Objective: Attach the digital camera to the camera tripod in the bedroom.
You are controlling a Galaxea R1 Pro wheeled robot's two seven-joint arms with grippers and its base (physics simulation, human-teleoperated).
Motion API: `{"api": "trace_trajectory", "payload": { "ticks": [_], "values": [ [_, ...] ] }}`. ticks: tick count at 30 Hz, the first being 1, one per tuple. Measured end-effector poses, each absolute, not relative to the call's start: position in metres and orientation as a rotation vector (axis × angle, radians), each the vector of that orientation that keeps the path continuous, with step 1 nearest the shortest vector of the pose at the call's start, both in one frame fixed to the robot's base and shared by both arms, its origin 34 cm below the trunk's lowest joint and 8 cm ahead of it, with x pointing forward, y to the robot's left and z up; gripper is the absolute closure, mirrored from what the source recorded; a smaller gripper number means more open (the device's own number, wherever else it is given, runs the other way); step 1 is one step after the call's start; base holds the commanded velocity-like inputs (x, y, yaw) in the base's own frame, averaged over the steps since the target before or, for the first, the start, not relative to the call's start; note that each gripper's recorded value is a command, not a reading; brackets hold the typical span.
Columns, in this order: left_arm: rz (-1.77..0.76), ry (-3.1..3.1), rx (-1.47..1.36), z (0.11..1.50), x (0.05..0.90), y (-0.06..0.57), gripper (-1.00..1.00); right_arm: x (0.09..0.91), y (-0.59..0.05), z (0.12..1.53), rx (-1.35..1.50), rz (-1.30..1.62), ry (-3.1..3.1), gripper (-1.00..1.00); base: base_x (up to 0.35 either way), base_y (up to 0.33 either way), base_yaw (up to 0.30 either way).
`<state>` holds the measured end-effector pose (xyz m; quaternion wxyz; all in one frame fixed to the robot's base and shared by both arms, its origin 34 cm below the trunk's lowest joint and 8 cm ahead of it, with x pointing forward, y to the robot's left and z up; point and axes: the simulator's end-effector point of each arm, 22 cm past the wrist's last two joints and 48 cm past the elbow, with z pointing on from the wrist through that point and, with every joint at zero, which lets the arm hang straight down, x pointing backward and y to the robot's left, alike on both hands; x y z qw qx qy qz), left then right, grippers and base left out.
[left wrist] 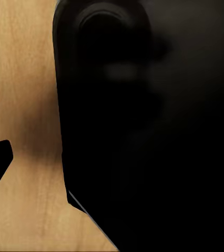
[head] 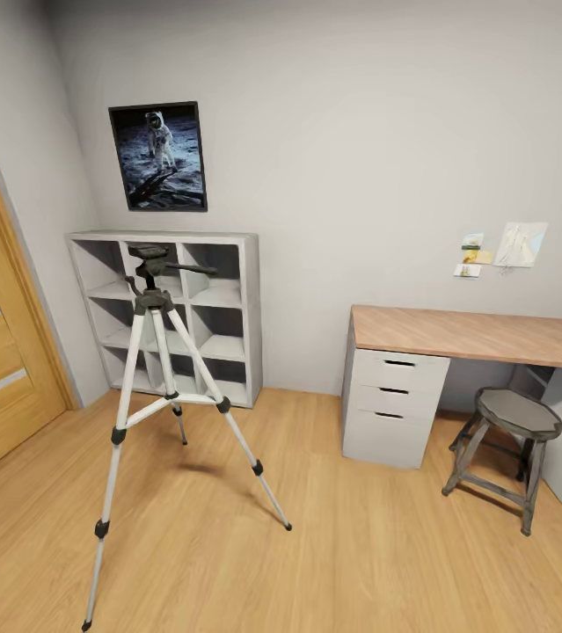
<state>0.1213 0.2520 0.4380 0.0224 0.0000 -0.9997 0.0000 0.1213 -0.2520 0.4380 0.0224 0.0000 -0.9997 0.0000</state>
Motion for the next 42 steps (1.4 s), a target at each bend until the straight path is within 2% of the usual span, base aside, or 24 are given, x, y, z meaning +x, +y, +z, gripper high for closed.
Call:
{"api": "trace_trajectory", "payload": {
  "ticks": [20, 42],
  "values": [
    [-0.005, -3.180, 0.199, 0.438, 0.146, 0.254, -1.00, 0.136, -0.251, 0.438, 0.019, -0.004, -3.155, -1.00, 0.000, 0.000, -0.014],
    [-0.017, -3.190, 0.297, 0.438, 0.150, 0.257, -1.00, 0.137, -0.251, 0.438, 0.018, -0.004, -3.157, -1.00, 0.000, 0.000, -0.235]
  ]
}}
